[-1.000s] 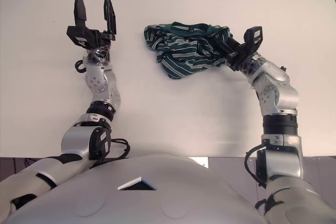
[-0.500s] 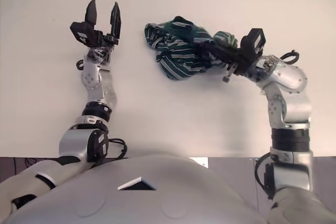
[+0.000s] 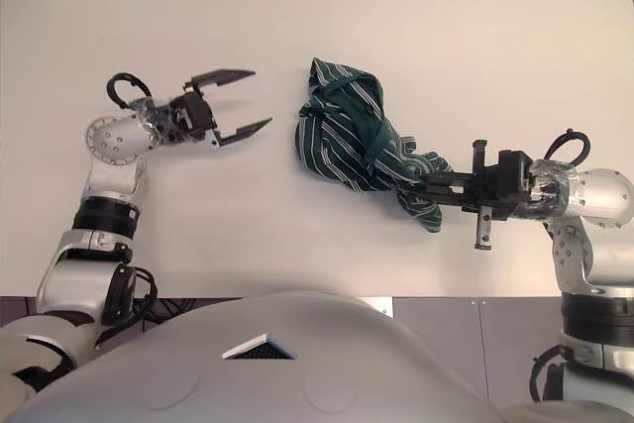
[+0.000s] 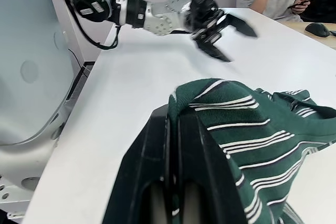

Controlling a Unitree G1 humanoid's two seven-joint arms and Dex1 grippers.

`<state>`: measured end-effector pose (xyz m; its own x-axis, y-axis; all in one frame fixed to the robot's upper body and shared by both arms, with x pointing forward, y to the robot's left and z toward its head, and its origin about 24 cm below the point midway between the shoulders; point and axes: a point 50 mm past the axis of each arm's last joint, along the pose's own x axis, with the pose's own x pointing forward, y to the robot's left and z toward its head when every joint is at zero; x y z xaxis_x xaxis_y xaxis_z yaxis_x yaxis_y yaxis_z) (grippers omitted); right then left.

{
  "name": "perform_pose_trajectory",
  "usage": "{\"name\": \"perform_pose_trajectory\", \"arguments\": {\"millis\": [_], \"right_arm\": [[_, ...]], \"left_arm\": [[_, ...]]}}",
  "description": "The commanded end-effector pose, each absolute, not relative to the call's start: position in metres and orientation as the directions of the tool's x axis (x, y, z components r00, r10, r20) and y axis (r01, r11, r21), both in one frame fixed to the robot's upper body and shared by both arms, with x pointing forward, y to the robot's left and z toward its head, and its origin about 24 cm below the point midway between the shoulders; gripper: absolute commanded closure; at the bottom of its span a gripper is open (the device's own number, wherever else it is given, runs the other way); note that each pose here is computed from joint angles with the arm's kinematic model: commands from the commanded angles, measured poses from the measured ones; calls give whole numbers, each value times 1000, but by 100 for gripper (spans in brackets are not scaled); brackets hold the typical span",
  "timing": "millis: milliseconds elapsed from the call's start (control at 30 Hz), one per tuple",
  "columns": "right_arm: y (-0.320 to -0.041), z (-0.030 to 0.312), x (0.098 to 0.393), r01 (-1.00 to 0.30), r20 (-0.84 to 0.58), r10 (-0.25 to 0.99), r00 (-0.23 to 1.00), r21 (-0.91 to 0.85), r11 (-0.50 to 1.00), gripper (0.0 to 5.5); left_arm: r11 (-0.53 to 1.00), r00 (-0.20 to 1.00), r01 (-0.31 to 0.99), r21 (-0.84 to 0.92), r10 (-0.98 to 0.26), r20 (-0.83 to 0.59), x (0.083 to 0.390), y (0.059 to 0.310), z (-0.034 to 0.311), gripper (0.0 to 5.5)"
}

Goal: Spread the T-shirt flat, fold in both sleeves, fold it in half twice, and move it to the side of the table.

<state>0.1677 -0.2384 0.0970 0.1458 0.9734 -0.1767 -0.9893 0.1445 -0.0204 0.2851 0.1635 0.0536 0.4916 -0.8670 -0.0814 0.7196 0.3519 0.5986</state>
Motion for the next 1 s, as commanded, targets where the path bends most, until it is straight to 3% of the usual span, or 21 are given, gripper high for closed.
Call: {"name": "perform_pose_trajectory", "arguments": {"millis": [33, 200, 467, 1000], "right_arm": [[-238, 97, 163, -994, -177, 978, 113, -14, 112, 548], [-234, 100, 166, -993, -172, 978, 114, -22, 112, 548], [-230, 104, 172, -992, -161, 979, 123, -38, 118, 548], [-228, 98, 176, -989, -148, 979, 143, -51, 136, 548]], "left_arm": [[299, 509, 624, 721, -857, -85, 309, 129, 60, 206], [241, 554, 533, 811, -824, -120, 328, 108, 58, 206], [125, 564, 482, 867, -802, -197, 331, 90, 41, 206], [64, 573, 494, 867, -774, -269, 329, 93, 27, 206]]}}
